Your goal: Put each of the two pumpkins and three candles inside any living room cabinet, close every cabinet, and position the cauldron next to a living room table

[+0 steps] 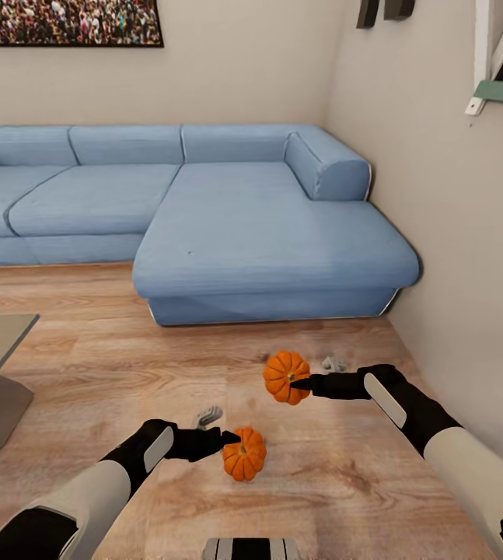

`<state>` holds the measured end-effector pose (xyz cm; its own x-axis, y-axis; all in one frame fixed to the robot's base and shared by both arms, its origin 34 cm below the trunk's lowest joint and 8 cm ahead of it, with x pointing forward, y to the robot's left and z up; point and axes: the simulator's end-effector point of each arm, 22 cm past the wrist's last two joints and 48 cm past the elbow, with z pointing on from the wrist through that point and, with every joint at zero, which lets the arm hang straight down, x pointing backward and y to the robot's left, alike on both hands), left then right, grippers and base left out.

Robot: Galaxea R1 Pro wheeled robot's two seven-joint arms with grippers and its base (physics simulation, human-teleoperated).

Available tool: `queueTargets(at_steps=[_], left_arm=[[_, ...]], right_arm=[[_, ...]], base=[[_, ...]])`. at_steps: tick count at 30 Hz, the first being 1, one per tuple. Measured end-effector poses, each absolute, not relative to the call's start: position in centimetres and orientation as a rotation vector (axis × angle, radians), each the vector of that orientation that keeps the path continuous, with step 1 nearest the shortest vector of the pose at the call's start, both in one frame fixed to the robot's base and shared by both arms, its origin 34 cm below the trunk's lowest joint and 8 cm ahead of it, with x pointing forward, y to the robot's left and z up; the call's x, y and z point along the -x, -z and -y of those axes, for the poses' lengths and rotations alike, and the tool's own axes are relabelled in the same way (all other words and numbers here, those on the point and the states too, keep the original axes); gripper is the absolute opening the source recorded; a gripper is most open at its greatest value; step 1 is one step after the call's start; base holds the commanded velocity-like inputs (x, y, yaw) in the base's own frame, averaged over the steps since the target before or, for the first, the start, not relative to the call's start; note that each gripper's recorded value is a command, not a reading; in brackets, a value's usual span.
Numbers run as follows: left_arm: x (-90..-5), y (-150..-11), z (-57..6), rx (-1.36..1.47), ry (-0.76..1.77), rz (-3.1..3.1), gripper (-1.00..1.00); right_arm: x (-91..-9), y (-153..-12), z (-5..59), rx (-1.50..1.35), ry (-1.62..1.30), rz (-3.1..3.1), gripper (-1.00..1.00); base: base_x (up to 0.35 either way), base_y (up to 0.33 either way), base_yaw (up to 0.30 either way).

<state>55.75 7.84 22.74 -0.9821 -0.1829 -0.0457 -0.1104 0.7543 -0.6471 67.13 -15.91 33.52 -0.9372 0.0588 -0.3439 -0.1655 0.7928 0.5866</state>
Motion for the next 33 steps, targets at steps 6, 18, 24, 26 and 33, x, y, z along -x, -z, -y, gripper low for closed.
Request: queueTargets(at_steps=[6, 18, 24, 26, 33], left_arm=[[-55.2, -21.5, -7.9, 0.251, 1.04, -2.859, 1.0], [-54.9, -20.5, -7.9, 0.26, 1.04, -2.865, 1.0], [-55.0, -20.5, -7.9, 0.258, 1.035, -2.859, 1.0], [-55.0, -20.5, -7.9, 0.258, 1.033, -2.86, 1.0], [-55.0, -20.5, -7.8, 0.256, 1.031, -2.861, 1.0]], right_arm=[[-66.7, -32.0, 15.9, 0.07, -0.916, -2.659, -1.0], [-66.4, -30.9, 15.8, 0.06, -0.925, -2.675, -1.0], [-66.4, -30.9, 15.9, 0.057, -0.927, -2.673, -1.0], [-66.4, -30.9, 15.9, 0.057, -0.928, -2.673, -1.0], [-66.4, -30.9, 15.9, 0.062, -0.924, -2.675, -1.0]], base=[[0.0, 0.0, 0.0], [0.0, 0.0, 0.0], [0.0, 0.0, 0.0], [0.031, -0.003, 0.0], [0.198, -0.061, 0.0]])
